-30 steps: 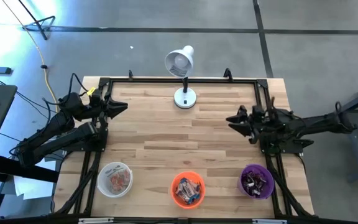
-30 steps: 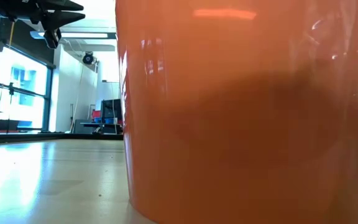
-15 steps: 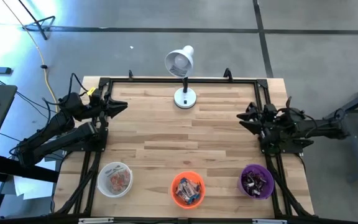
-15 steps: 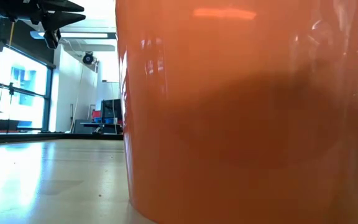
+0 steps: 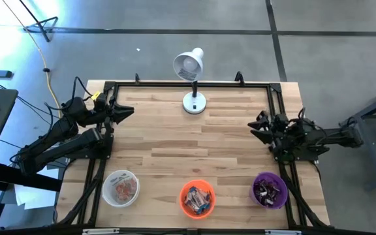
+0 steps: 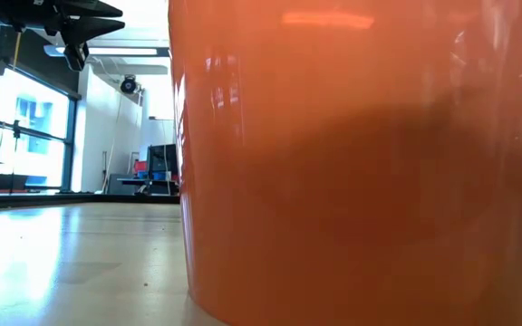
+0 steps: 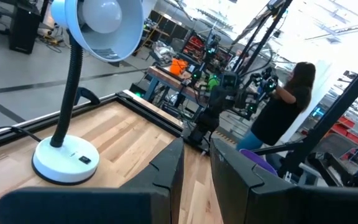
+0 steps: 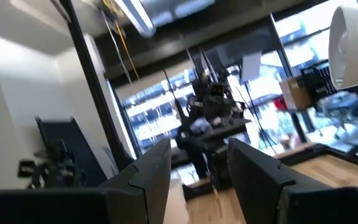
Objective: Organize candy in baskets
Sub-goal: Return to Home Position
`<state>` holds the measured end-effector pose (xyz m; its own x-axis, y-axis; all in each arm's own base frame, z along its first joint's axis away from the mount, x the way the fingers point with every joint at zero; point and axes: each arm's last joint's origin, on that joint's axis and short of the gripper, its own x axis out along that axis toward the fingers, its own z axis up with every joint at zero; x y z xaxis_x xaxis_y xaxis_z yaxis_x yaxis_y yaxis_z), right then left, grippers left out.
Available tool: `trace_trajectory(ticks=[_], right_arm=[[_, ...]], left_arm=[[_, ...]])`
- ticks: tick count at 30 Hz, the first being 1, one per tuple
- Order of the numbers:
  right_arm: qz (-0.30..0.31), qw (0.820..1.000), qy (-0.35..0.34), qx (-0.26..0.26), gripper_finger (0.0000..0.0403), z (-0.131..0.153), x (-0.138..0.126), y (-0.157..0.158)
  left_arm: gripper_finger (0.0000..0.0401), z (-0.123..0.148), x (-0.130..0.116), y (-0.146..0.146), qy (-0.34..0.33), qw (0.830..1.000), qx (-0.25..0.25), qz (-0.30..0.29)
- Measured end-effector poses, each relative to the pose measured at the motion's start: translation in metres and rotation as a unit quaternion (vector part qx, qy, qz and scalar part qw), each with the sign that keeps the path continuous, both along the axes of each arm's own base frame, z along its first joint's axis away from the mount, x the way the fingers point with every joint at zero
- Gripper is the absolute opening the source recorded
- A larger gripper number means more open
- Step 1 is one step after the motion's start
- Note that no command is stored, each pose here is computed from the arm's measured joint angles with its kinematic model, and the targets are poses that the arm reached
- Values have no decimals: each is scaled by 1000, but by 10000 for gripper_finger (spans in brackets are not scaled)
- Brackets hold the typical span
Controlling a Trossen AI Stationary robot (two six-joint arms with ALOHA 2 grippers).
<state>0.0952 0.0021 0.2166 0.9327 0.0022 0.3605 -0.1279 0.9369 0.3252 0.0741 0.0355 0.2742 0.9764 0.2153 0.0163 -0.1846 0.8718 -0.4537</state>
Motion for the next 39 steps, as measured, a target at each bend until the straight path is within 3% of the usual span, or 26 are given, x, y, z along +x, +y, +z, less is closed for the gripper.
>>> trace_trajectory(ticks=[5, 10, 15, 24, 27, 34, 39], right_arm=[[4, 1000, 13, 15, 154, -14, 3, 0], [14, 999, 17, -47, 154, -18, 4, 2], [12, 991, 78, -111, 154, -30, 7, 3], [3, 976, 183, -116, 154, -50, 9, 2], [3, 976, 184, -118, 154, -50, 9, 2], [1, 974, 186, -129, 154, -50, 9, 2], [6, 967, 222, -124, 154, -57, 8, 2]], left_arm=[[64, 0, 0, 0, 0, 1000, 0, -3], [64, 0, 0, 0, 1, 1000, 0, -3], [64, -2, 0, 0, 15, 1000, 20, -3], [64, -19, 0, 3, 98, 992, 64, 40], [65, -35, 7, 7, 79, 994, 67, 44], [64, -62, 19, 12, -43, 994, 99, 12], [64, -80, 21, 14, -19, 997, 78, 10]])
